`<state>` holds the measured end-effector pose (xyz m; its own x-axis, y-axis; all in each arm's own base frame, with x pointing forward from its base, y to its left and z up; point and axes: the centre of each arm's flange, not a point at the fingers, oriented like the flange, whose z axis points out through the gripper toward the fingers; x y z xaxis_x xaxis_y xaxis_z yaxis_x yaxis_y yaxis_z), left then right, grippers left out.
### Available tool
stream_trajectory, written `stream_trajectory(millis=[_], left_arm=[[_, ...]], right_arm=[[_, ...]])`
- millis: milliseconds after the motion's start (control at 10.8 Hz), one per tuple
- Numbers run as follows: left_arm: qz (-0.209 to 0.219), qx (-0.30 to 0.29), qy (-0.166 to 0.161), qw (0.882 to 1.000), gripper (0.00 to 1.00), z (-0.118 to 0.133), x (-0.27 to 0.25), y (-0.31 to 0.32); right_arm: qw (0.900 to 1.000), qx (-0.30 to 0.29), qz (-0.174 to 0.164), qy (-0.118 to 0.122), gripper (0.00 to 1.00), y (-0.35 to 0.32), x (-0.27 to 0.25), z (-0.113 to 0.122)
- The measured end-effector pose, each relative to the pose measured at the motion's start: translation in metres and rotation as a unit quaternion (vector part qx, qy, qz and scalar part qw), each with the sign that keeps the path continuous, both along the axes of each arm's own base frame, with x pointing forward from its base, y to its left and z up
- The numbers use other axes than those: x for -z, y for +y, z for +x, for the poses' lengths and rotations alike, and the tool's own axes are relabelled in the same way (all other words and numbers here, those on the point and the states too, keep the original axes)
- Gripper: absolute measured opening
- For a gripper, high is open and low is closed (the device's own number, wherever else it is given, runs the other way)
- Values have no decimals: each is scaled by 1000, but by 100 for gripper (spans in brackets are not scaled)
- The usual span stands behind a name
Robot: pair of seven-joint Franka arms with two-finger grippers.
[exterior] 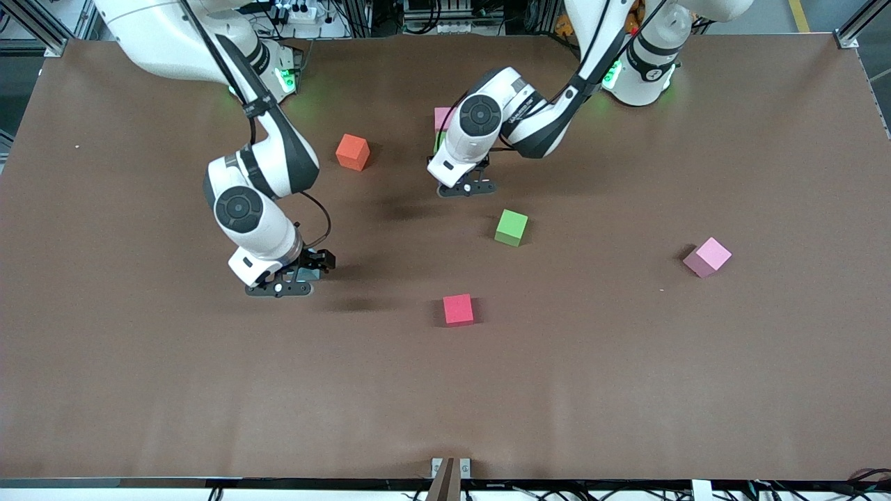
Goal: Arrange blocks into number 1
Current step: 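Set purple below green with the left gripper while the right gripper grasps cyan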
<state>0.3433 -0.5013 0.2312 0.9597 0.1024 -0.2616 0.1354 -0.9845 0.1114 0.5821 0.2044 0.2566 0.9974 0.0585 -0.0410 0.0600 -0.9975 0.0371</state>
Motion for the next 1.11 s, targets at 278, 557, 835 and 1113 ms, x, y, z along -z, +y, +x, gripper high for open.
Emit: stream_trajectory(millis=[278,557,835,1113], left_arm=[[12,10,-3,1000,60,-6,10,-3],[37,13,-11,999,60,-17,24,-7],[39,12,-11,999,60,-24,25,-12],[40,13,-11,999,60,-29,25,-15]], right_arm=[[1000,-21,-1,17,100,-4,22,-1],[999,-28,-4,31,100,-3,39,-5],[998,-43,-4,34,100,-13,41,-2],[998,-45,-5,38,100,-20,40,-1]])
